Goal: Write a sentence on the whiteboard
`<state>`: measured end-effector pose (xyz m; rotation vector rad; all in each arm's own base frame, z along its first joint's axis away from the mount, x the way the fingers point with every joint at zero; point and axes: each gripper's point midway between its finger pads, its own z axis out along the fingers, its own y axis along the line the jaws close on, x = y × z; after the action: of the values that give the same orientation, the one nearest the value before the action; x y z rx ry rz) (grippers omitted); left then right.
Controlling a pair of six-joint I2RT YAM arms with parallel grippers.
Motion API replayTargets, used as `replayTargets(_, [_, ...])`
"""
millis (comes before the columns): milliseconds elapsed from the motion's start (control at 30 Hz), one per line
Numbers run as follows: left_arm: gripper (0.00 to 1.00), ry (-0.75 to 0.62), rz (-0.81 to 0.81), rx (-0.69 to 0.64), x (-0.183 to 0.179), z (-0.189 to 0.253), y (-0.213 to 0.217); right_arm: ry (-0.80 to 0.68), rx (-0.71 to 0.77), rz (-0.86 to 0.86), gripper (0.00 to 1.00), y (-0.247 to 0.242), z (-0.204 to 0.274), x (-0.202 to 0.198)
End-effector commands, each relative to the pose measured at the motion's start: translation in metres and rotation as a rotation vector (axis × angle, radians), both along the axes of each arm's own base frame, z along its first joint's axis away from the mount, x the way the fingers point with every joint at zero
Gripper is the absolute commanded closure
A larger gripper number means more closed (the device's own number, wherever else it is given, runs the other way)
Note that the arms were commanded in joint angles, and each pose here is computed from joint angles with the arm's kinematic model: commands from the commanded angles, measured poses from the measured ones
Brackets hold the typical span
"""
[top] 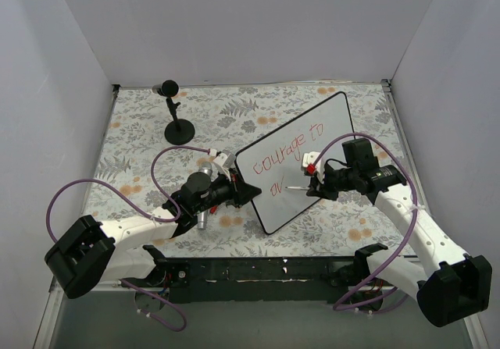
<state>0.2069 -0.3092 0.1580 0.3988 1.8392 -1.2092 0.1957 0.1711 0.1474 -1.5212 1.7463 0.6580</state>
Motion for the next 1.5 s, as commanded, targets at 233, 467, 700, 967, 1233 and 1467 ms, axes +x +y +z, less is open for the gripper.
replayTargets(233, [1.0, -0.039, -0.023, 0.033, -0.005, -0.005, 0.004, -0.03, 0.025, -0.045, 0.99, -0.003, 0.002, 0.014])
replayTargets(467, [1.0, -0.04, -0.018, 0.024, -0.005, -0.002, 0.005, -0.028, 0.032, -0.039, 0.99, -0.002, 0.003, 0.013])
replayTargets(700, [1.0, -0.04, -0.017, 0.02, -0.006, -0.002, 0.005, -0.026, 0.035, -0.039, 0.99, -0.002, 0.003, 0.013])
replayTargets(967, [1.0, -0.042, -0.016, 0.013, -0.006, -0.001, 0.006, -0.021, 0.032, -0.042, 0.99, -0.005, 0.0, 0.012])
replayTargets(1233, [1.0, -0.042, -0.02, 0.006, -0.006, -0.001, 0.005, 0.01, 0.021, -0.045, 0.99, -0.004, -0.007, 0.015])
replayTargets(1467, [1.0, -0.039, -0.023, 0.004, -0.006, 0.0, 0.004, 0.022, 0.035, -0.046, 0.99, 0.0, -0.006, 0.019])
